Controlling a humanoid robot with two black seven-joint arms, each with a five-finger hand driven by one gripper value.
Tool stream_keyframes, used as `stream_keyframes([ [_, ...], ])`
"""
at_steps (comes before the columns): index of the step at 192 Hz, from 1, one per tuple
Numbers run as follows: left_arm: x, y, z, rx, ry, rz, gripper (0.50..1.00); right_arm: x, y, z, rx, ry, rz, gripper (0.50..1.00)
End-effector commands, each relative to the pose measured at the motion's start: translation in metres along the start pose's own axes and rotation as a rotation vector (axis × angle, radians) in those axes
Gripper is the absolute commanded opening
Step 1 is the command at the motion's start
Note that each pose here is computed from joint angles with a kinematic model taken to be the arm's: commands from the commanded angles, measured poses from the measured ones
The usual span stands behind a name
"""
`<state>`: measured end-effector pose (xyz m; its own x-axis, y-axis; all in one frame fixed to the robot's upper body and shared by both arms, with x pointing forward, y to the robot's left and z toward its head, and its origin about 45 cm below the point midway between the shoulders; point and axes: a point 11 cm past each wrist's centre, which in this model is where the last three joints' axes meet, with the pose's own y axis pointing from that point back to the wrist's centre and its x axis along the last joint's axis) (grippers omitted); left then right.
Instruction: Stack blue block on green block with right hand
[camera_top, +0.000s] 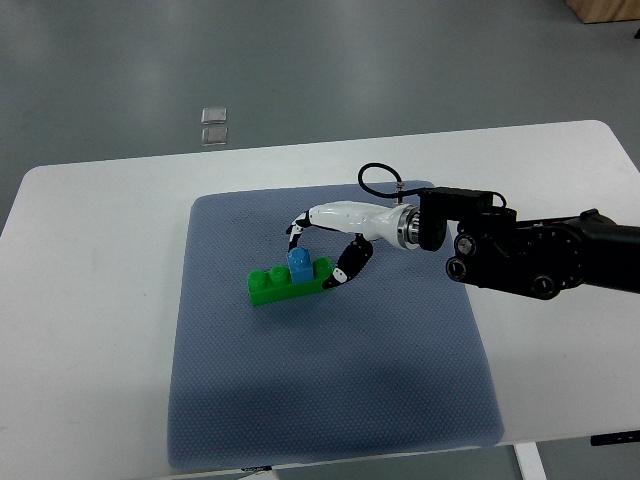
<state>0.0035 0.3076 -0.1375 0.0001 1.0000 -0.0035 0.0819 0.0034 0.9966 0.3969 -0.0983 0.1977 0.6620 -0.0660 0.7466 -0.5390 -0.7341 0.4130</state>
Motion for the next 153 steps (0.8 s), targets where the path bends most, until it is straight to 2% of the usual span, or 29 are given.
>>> stream_keyframes([
  [1, 0.000, 0.000, 0.000, 0.000, -0.001, -0.001, 1.000, 0.006, 0.001, -0.002, 0.006, -0.002, 0.011, 0.891],
  [45, -0.001, 0.000, 0.000, -0.001, 0.000, -0.004, 1.000, 0.033, 0.004, -0.010, 0.031, -0.073, 0.091, 0.891],
  [82, -0.001, 0.000, 0.000, -0.001, 0.000, -0.004, 1.000, 0.079, 0.014, -0.018, 0.109, -0.396, 0.230, 0.891],
  [97, -0.001, 0.000, -0.002, 0.002, 0.001, -0.004, 1.000, 0.088, 0.022, -0.005, 0.137, -0.632, 0.319, 0.891],
  [107, -0.001, 0.000, -0.002, 0.002, 0.001, -0.004, 1.000, 0.088, 0.022, -0.005, 0.137, -0.632, 0.319, 0.891],
  [108, -0.001, 0.000, -0.002, 0.002, 0.001, -0.004, 1.000, 0.090, 0.026, 0.006, 0.156, -0.792, 0.376, 0.895],
  [129, -0.001, 0.000, -0.002, 0.003, 0.000, -0.004, 1.000, 0.091, 0.037, 0.032, 0.178, -1.051, 0.483, 0.897],
  [153, -0.002, 0.000, -0.002, 0.003, -0.002, -0.005, 1.000, 0.072, 0.035, 0.051, 0.208, -1.359, 0.545, 0.901],
])
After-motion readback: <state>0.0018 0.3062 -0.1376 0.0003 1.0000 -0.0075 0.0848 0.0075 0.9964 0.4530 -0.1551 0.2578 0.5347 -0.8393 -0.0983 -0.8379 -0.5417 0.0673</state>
